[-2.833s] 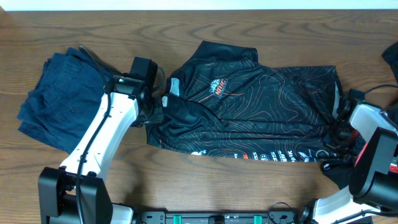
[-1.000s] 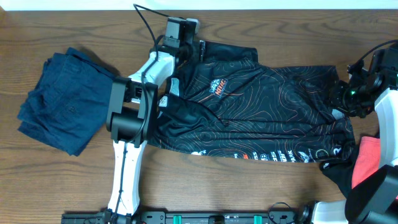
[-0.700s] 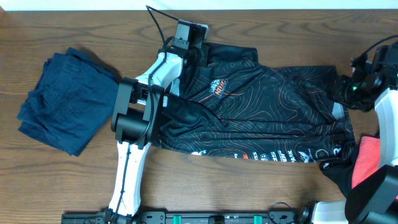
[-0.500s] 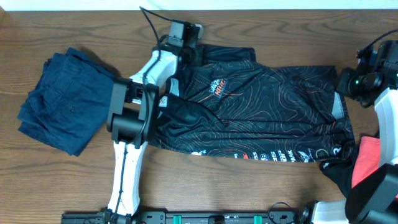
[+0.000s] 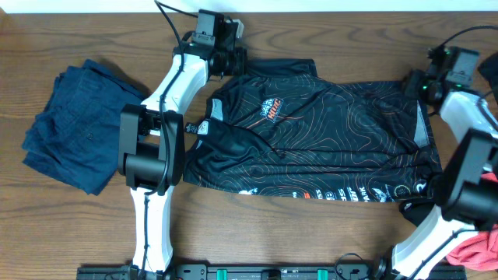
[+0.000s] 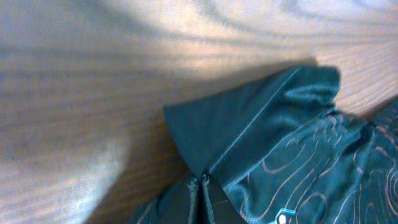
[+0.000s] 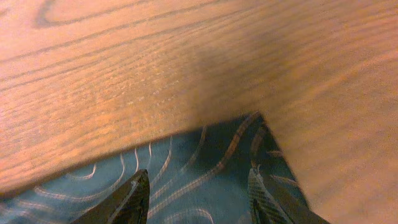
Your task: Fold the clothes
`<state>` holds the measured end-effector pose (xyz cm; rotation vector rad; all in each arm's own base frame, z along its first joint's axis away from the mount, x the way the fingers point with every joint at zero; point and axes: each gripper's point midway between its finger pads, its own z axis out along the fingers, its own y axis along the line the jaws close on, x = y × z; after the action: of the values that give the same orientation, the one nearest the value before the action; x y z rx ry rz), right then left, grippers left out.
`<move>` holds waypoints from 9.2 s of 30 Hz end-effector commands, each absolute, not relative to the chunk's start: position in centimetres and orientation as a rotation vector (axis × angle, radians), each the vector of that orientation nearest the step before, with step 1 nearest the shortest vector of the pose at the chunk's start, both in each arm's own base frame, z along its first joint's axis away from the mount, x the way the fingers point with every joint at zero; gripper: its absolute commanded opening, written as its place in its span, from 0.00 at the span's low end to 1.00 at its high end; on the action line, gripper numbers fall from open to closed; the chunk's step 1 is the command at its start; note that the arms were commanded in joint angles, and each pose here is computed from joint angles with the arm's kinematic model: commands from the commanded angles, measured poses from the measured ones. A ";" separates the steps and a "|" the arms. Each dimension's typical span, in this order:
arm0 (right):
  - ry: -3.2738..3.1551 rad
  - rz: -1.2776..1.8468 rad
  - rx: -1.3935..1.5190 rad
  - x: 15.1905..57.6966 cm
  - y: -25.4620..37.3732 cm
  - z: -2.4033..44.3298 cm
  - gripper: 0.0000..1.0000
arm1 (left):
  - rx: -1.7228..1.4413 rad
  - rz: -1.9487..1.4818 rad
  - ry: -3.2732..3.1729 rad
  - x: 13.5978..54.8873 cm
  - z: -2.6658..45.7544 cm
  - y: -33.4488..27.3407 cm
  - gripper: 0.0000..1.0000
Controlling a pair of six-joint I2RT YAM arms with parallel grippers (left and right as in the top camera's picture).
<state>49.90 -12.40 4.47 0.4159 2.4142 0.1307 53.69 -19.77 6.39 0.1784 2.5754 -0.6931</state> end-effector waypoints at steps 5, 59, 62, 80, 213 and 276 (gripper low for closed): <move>2.386 0.125 0.532 51.2 -13.1 1.3 0.50 | 0.170 -0.702 2.611 53.0 6.1 -19.6 0.07; 2.373 -0.027 0.610 49.9 -16.4 3.2 0.01 | 0.158 -0.675 2.647 52.4 5.4 -19.2 0.06; 2.342 -0.033 0.603 50.2 -16.6 4.4 0.01 | 0.158 -0.675 2.650 52.3 5.4 -19.2 0.06; 2.394 0.024 0.574 50.8 -14.9 0.6 0.34 | 0.158 -0.675 2.650 52.3 5.4 -19.2 0.06; 3.000 -0.382 0.961 27.4 -16.5 8.2 0.01 | 0.022 -0.384 3.264 32.1 6.8 -12.6 0.06; 3.117 -0.044 0.855 26.3 -14.0 7.5 0.44 | 0.186 -0.454 3.127 28.7 8.2 -14.3 0.21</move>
<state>26.07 -14.14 7.05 0.9271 3.1260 -0.0608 29.68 -13.50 9.80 0.1268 3.0830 -0.4478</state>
